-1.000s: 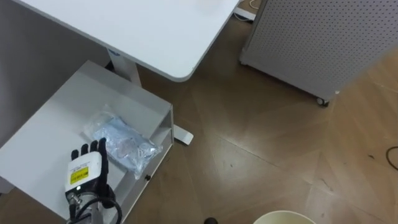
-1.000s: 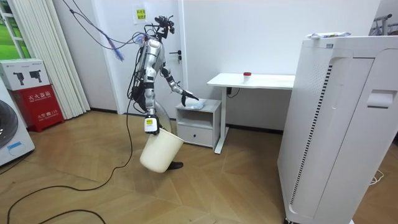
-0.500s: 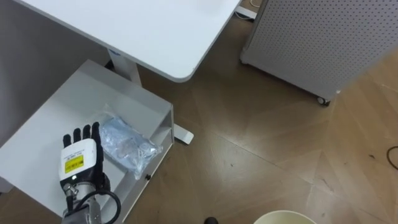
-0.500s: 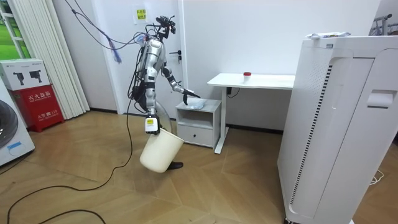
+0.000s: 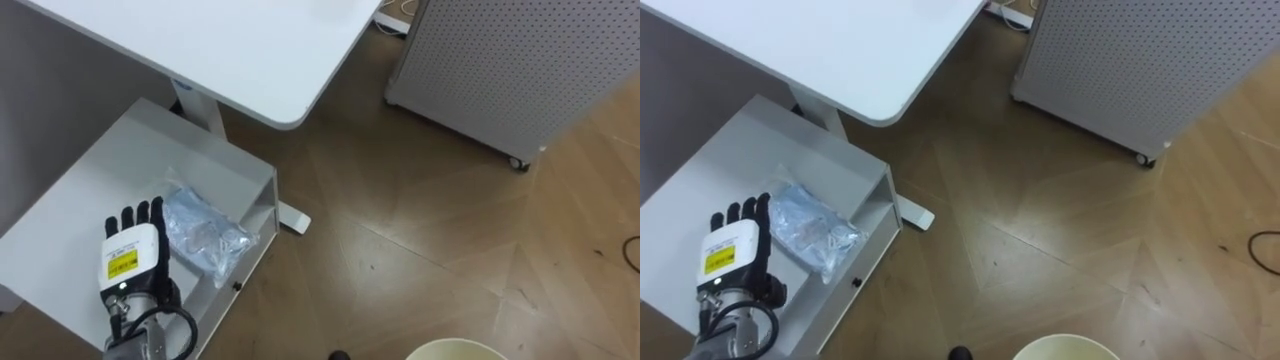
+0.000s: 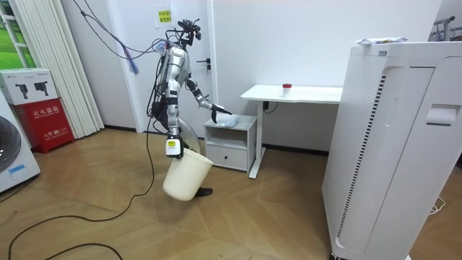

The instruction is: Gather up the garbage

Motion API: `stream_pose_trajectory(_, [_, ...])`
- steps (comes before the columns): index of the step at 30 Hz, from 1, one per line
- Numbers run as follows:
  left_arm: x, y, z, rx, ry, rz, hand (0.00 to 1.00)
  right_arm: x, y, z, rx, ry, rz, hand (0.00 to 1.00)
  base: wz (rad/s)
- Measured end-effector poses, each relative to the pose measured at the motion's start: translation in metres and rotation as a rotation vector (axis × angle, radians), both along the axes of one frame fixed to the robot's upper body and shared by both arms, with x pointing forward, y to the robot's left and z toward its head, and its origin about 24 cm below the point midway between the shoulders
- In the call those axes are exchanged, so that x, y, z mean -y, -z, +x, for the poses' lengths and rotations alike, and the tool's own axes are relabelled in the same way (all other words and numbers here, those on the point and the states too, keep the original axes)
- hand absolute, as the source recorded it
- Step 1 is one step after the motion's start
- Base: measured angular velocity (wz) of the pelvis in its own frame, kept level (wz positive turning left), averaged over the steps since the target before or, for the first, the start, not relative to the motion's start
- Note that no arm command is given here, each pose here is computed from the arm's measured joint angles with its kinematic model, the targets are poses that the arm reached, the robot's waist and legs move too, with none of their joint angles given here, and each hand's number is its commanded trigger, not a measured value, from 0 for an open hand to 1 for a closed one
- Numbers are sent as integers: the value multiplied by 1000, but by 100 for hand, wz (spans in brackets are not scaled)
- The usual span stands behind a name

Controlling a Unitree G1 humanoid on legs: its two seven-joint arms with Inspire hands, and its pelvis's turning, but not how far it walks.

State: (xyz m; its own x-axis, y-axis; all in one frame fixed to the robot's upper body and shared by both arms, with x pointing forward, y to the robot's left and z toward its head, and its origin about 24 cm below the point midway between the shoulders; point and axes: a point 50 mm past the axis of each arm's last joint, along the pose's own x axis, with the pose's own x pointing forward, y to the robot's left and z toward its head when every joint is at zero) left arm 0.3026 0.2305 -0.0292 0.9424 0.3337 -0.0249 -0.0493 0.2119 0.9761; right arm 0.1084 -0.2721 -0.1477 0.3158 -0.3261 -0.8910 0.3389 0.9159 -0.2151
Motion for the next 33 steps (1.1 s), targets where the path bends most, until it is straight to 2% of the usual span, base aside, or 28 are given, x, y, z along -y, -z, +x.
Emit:
stream_pose_trajectory(4, [-1,3,-3,-12,-4,14,0,2,1,-7,-12,-5,11,100,-3])
stream_pose_trajectory(6, [3,-1,0,35,9,10,0,2,3,-15,-34,0,17,100,9])
stream_pose_trajectory(12, [2,-5,1,69,10,46,0,-3,8,-34,-98,-17,51,100,4])
stream_pose_trajectory(20, [8,-3,1,63,22,42,0,-14,12,-40,-157,-196,84,100,3])
stream_pose_trajectory(27, [10,-1,0,41,48,61,0,-14,14,-49,-186,-228,101,100,-4])
stream_pose_trajectory(28, [10,-1,0,41,50,62,57,-15,14,-48,-186,-240,103,100,0])
stream_pose_trajectory(29, [10,-1,0,42,49,62,100,-16,14,-47,-182,-250,103,100,0])
stream_pose_trajectory(33, [11,-1,0,40,57,67,100,-16,14,-47,-182,-259,114,100,1])
